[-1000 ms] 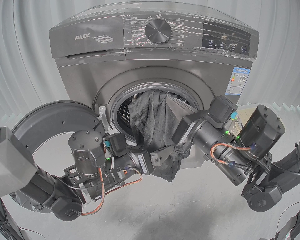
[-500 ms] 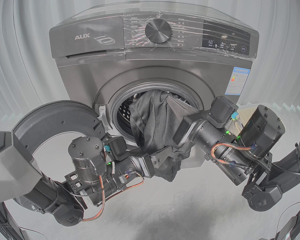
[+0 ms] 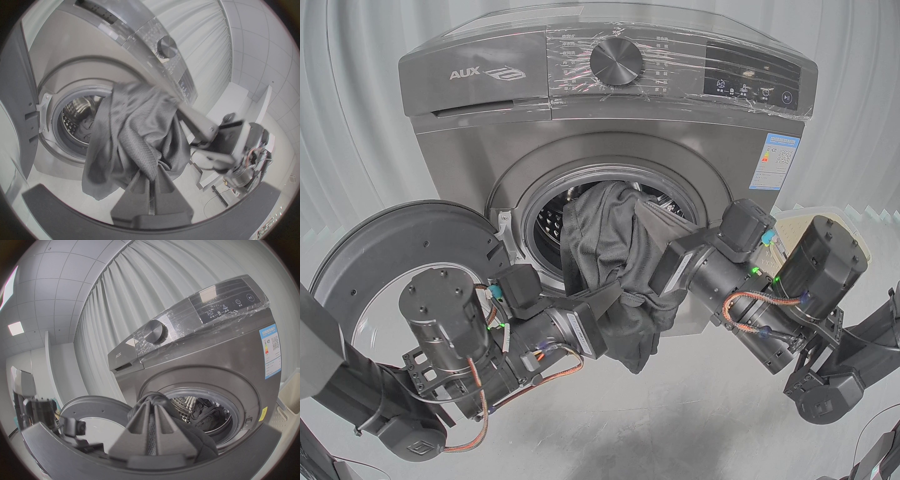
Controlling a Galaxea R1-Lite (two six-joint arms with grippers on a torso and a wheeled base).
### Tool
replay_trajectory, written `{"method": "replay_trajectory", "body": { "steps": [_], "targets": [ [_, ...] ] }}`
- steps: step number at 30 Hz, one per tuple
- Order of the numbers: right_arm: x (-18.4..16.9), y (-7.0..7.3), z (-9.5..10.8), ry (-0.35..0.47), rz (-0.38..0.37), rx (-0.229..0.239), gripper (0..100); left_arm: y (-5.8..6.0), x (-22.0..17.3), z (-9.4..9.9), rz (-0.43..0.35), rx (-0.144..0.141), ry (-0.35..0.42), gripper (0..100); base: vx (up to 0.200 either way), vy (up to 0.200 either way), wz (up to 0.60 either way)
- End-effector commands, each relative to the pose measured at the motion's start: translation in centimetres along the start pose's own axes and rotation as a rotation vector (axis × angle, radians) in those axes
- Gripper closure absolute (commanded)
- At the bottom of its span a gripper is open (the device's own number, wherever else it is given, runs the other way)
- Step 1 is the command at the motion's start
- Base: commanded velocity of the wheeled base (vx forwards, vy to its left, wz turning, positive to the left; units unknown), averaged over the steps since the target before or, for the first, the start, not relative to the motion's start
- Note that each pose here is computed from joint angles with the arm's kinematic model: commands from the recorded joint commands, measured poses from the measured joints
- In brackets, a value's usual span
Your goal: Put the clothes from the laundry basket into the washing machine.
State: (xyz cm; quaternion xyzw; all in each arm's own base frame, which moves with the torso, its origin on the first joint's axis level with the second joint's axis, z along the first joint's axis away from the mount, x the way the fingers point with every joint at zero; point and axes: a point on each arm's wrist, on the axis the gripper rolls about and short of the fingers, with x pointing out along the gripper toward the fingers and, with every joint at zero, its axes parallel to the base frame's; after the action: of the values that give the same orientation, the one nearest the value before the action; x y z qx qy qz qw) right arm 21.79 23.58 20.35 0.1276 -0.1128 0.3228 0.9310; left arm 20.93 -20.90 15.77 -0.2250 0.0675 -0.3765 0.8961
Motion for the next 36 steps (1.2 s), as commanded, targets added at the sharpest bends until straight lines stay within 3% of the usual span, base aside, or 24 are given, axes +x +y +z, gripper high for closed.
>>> {"method": "replay_trajectory", "body": {
  "steps": [1, 4, 12, 19, 28, 32, 36],
  "targets": [
    [-0.2, -0.2, -1.0, 0.036, -0.001, -0.005, 0, -1.2, -1.4, 1.4, -0.040, 0.000, -0.042, 100, 0.000, 0.000, 0.00],
    [-0.3, -0.4, -1.7, 0.068, -0.016, 0.015, 0, -1.3, -1.4, 2.2, -0.045, 0.000, -0.074, 100, 0.000, 0.000, 0.00],
    [-1.0, -1.6, -2.1, 0.099, -0.053, -0.002, 0, -1.9, -0.7, 4.0, -0.063, 0.009, -0.142, 100, 0.000, 0.000, 0.00],
    [-2.0, -4.2, -2.9, 0.146, -0.126, -0.062, 0, -1.7, -0.6, 4.1, -0.054, 0.011, -0.151, 100, 0.000, 0.000, 0.00],
    [-3.1, -4.5, -4.1, 0.213, -0.130, -0.071, 0, -1.5, -1.1, 5.1, -0.057, 0.018, -0.185, 100, 0.000, 0.000, 0.00],
    [-3.2, -5.2, -4.3, 0.226, -0.148, -0.076, 0, -1.5, -1.2, 5.4, -0.055, 0.045, -0.192, 100, 0.000, 0.000, 0.00],
    [-3.3, -5.6, -4.6, 0.238, -0.162, -0.080, 0, -1.6, -1.4, 5.6, -0.058, 0.050, -0.199, 100, 0.000, 0.000, 0.00]
  ]
}}
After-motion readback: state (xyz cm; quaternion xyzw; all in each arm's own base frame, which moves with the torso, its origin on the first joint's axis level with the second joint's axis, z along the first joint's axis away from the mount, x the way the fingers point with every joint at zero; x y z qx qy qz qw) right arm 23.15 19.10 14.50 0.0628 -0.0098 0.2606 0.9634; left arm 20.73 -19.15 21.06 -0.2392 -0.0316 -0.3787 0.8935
